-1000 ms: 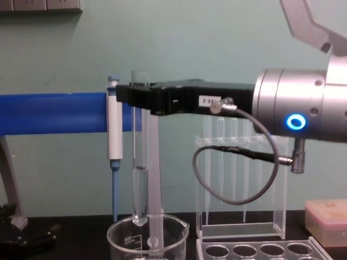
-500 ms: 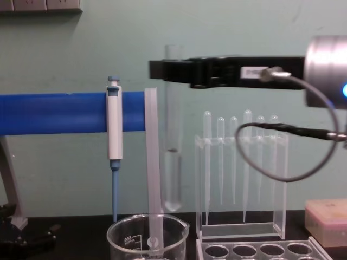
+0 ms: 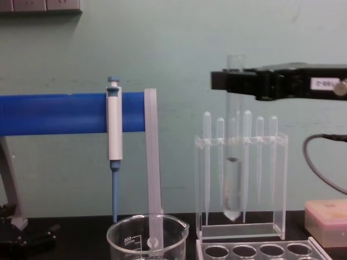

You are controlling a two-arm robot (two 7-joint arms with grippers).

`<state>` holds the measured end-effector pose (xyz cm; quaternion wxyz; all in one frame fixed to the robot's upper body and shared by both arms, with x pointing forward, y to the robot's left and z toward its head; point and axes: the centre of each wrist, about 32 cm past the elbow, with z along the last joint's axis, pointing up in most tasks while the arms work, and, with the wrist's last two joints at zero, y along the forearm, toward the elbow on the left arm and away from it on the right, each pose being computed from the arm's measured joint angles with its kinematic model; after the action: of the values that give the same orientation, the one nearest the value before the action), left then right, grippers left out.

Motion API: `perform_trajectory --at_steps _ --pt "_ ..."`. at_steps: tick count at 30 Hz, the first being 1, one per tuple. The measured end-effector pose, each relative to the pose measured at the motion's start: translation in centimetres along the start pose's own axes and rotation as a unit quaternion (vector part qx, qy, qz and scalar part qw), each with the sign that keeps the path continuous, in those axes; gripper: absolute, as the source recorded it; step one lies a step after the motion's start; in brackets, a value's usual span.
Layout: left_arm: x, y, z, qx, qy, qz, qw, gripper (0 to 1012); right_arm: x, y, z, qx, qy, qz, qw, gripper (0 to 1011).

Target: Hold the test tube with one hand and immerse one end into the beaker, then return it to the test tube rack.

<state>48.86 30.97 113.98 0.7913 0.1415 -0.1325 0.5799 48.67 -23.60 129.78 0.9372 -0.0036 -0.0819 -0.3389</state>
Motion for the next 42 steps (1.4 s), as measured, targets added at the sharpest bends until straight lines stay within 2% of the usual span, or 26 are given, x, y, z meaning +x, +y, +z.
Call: perform_trajectory --at_steps 11,24,42 --pt "0.00 0.00 0.00 0.000 0.000 0.000 1.0000 1000 -0.3 -1.3 -1.5 -0.004 -0.001 -0.020 0.9998 225" --pt "0.00 0.00 0.00 0.000 0.000 0.000 1.0000 1000 -0.7 -1.5 -3.1 -0.013 0.004 -0.027 0.9995 225" --pt "0.00 0.00 0.00 0.000 0.000 0.000 1.0000 1000 -1.0 -1.5 -4.5 -0.019 0.008 -0.029 0.9994 225"
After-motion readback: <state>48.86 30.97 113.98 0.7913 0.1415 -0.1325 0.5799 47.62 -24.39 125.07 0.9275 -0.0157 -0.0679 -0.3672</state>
